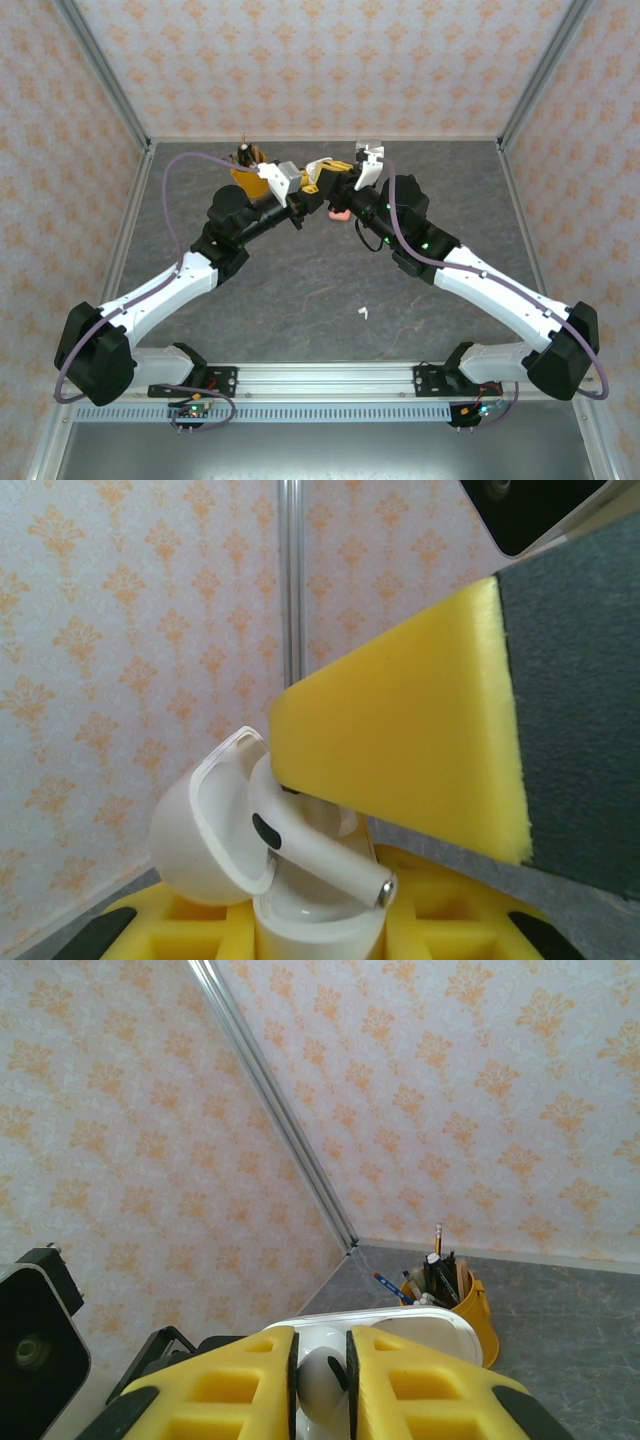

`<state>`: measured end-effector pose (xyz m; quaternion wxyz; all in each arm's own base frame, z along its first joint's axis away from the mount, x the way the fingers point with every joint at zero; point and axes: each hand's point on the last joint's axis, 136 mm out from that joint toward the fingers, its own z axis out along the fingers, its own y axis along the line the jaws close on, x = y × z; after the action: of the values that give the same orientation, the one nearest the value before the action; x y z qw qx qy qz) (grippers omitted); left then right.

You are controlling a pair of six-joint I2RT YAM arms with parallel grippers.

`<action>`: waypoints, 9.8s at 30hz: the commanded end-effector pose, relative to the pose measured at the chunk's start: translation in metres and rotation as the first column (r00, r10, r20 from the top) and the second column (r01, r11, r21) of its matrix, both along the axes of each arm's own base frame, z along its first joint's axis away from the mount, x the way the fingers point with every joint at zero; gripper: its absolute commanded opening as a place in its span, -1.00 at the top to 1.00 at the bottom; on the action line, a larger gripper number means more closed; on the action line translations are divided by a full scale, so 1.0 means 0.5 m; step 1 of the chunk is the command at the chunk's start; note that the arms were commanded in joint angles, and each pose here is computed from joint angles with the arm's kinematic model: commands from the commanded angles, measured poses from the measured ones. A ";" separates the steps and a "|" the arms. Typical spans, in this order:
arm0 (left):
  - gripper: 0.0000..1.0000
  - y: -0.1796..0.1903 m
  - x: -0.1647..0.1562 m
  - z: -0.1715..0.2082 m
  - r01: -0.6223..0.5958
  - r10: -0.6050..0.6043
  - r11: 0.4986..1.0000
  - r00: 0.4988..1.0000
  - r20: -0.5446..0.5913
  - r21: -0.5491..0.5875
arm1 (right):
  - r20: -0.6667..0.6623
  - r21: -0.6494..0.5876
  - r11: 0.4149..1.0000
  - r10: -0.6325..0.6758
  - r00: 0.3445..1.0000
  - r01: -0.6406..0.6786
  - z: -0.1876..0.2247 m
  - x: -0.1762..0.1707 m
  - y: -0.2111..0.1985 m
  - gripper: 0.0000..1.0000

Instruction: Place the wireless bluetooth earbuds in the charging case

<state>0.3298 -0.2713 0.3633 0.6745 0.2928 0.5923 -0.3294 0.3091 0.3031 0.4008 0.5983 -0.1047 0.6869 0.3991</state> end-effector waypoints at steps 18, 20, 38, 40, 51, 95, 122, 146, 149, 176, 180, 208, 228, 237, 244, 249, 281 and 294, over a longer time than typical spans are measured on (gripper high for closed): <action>1.00 0.001 0.011 -0.092 -0.025 0.022 0.999 0.997 -0.067 -0.044 | -0.289 -0.013 1.000 -0.023 0.957 0.020 -0.167 0.033 0.021 0.51; 1.00 0.003 0.012 -0.125 -0.034 0.031 0.999 0.995 -0.093 -0.030 | -0.318 -0.007 1.000 -0.023 0.948 0.022 -0.186 0.033 0.023 0.49; 1.00 0.016 -0.004 -0.203 -0.043 0.046 0.999 0.991 -0.129 0.023 | -0.464 0.049 0.992 -0.082 0.882 0.117 -0.147 0.015 -0.043 -0.02; 1.00 0.017 -0.004 -0.197 -0.045 0.048 0.999 0.992 -0.116 0.028 | -0.519 0.019 0.989 -0.115 0.847 0.146 -0.150 0.013 -0.055 -0.14; 1.00 0.021 -0.010 -0.162 -0.055 0.058 0.996 0.997 -0.045 0.076 | -0.749 0.040 0.986 -0.078 0.658 0.162 -0.179 0.001 -0.051 -0.11; 1.00 0.002 0.005 -0.167 -0.029 0.034 0.995 0.998 -0.047 0.096 | -0.804 0.112 0.992 0.058 0.591 0.054 -0.187 0.002 0.020 0.15; 1.00 -0.002 -0.008 -0.179 0.002 0.003 0.988 0.999 -0.033 0.152 | -0.793 0.037 0.999 0.007 0.609 0.037 -0.204 0.027 0.030 0.28; 1.00 -0.002 -0.009 -0.172 0.001 0.004 0.989 0.999 -0.032 0.146 | -0.793 0.000 1.000 -0.013 0.609 0.022 -0.220 0.007 0.013 0.27; 1.00 0.000 -0.007 -0.173 -0.006 0.012 0.990 0.999 -0.037 0.141 | -0.797 -0.011 1.000 -0.014 0.603 0.008 -0.229 -0.001 0.009 0.27; 1.00 -0.005 0.019 -0.226 -0.023 0.042 0.989 0.991 -0.126 0.143 | -0.820 -0.121 0.986 -0.036 0.571 -0.113 -0.320 -0.034 0.033 0.35; 1.00 -0.002 0.020 -0.242 -0.031 0.052 0.989 0.988 -0.145 0.143 | -0.821 -0.177 0.978 -0.085 0.565 -0.109 -0.360 -0.037 0.028 0.36; 1.00 0.018 -0.013 -0.300 -0.022 0.054 0.988 0.977 -0.208 0.153 | -0.813 -0.328 0.940 -0.228 0.536 -0.097 -0.477 -0.029 0.009 0.64; 1.00 0.093 0.008 -0.340 -0.216 0.263 0.950 0.942 -0.207 0.223 | -0.766 -0.378 0.924 -0.345 0.542 0.054 -0.467 -0.066 -0.119 0.70; 1.00 0.110 0.011 -0.357 -0.259 0.310 0.939 0.922 -0.232 0.227 | -0.721 -0.530 0.841 -0.515 0.463 0.109 -0.604 -0.054 -0.181 0.70; 1.00 0.122 0.012 -0.320 -0.298 0.334 0.937 0.918 -0.215 0.184 | -0.664 -0.617 0.757 -0.647 0.375 0.215 -0.633 -0.034 -0.283 0.46; 1.00 0.122 0.007 -0.289 -0.296 0.324 0.942 0.924 -0.202 0.156 | -0.627 -0.671 0.690 -0.723 0.288 0.272 -0.648 -0.061 -0.356 0.21; 1.00 0.085 0.019 -0.290 -0.242 0.267 0.962 0.936 -0.230 0.128 | -0.784 -0.574 0.753 -0.619 0.052 0.324 -0.781 -0.104 -0.463 -0.02; 1.00 0.078 0.027 -0.286 -0.241 0.261 0.964 0.936 -0.235 0.112 | -0.849 -0.497 0.823 -0.527 0.041 0.275 -0.772 -0.177 -0.400 0.03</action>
<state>0.3396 -0.2246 0.1921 0.5920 0.2022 0.7453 -0.2305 0.2467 0.0942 0.0221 0.1394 0.3077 0.9343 0.1143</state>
